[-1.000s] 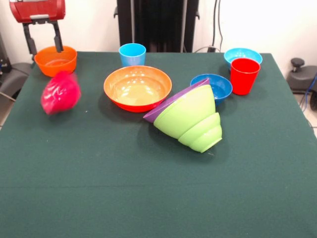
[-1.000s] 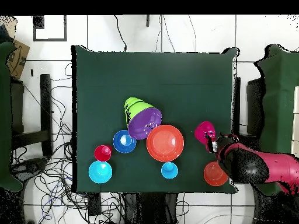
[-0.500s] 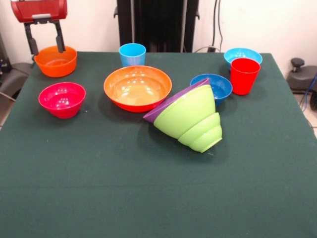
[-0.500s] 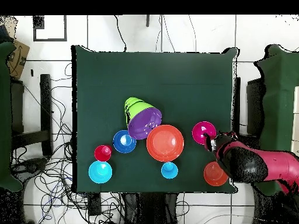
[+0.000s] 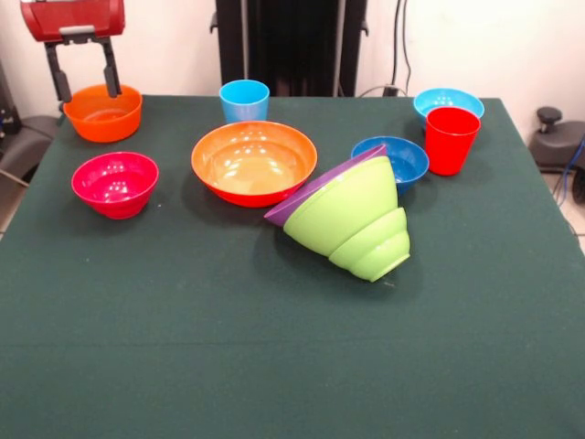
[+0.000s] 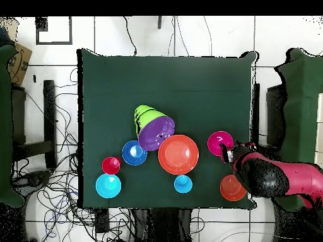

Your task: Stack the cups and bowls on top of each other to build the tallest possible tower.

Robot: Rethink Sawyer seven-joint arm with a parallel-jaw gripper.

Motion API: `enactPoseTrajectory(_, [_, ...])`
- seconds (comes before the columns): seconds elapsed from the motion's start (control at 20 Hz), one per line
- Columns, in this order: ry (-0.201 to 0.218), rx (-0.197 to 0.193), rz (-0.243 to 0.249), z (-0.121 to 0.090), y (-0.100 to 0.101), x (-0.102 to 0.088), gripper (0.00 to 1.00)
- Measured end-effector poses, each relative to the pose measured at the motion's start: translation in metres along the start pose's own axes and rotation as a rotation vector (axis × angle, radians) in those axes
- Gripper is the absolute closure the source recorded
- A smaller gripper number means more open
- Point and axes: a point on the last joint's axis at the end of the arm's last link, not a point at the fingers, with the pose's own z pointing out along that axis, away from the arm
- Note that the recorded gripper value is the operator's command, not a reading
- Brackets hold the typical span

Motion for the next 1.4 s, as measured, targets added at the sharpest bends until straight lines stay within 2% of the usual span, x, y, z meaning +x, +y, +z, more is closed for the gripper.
enactPoseTrajectory(0.35, [-0.024, -0.02, 0.018, -0.008, 0.004, -0.015, 0.0])
enactPoseTrajectory(0.75, [-0.092, -0.062, 0.045, -0.03, 0.008, -0.043, 0.0])
enactPoseTrajectory(1.1, [-0.137, -0.082, 0.027, -0.039, 0.016, -0.054, 0.0])
enactPoseTrajectory(1.4, [-0.211, -0.089, 0.008, -0.042, 0.028, -0.06, 0.0])
